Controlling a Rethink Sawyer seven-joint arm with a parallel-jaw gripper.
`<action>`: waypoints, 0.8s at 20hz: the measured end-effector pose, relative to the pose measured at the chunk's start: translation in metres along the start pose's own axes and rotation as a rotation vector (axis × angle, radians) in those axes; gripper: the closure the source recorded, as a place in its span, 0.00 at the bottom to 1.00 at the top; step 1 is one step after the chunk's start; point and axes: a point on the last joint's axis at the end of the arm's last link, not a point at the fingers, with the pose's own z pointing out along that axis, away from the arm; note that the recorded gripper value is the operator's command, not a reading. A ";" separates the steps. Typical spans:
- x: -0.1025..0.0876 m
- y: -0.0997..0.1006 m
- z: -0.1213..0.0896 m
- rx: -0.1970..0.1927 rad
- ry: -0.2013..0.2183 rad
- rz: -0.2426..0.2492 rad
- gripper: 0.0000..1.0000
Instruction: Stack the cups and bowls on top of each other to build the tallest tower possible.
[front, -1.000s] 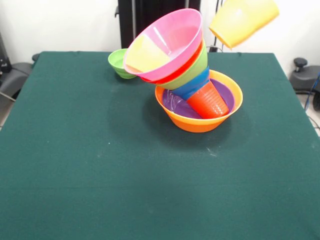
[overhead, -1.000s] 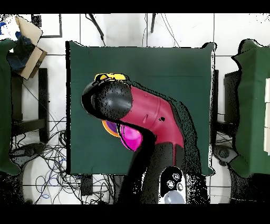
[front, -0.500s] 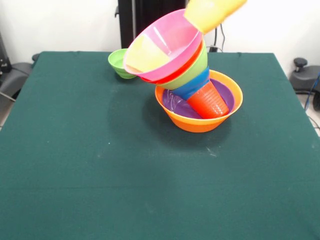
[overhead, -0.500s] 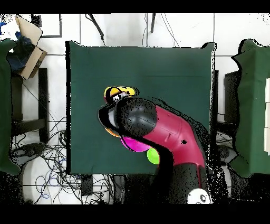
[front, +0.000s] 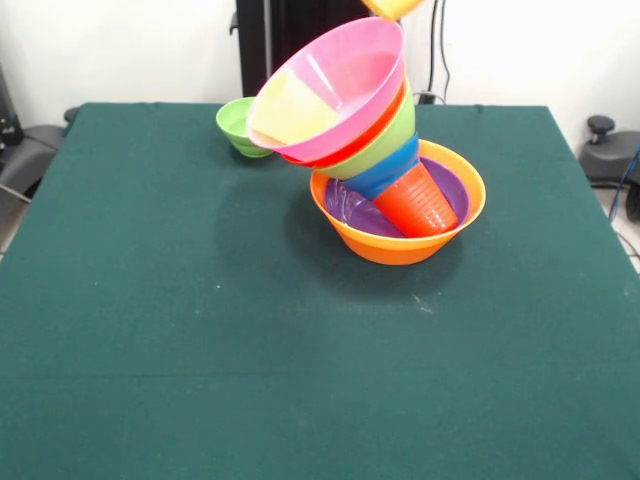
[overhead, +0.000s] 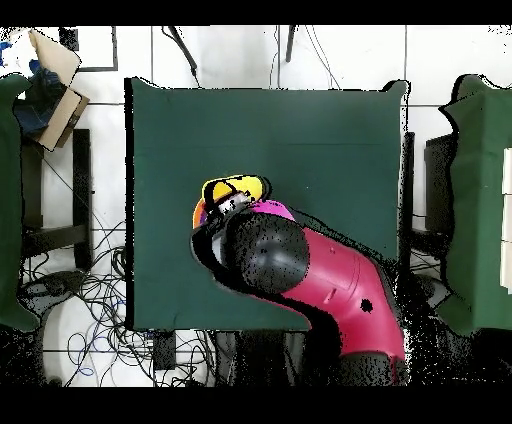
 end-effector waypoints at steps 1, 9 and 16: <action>0.002 -0.003 -0.004 -0.002 -0.004 -0.008 1.00; 0.007 -0.029 -0.023 -0.010 -0.020 -0.029 1.00; 0.003 -0.043 -0.008 -0.012 -0.046 -0.046 1.00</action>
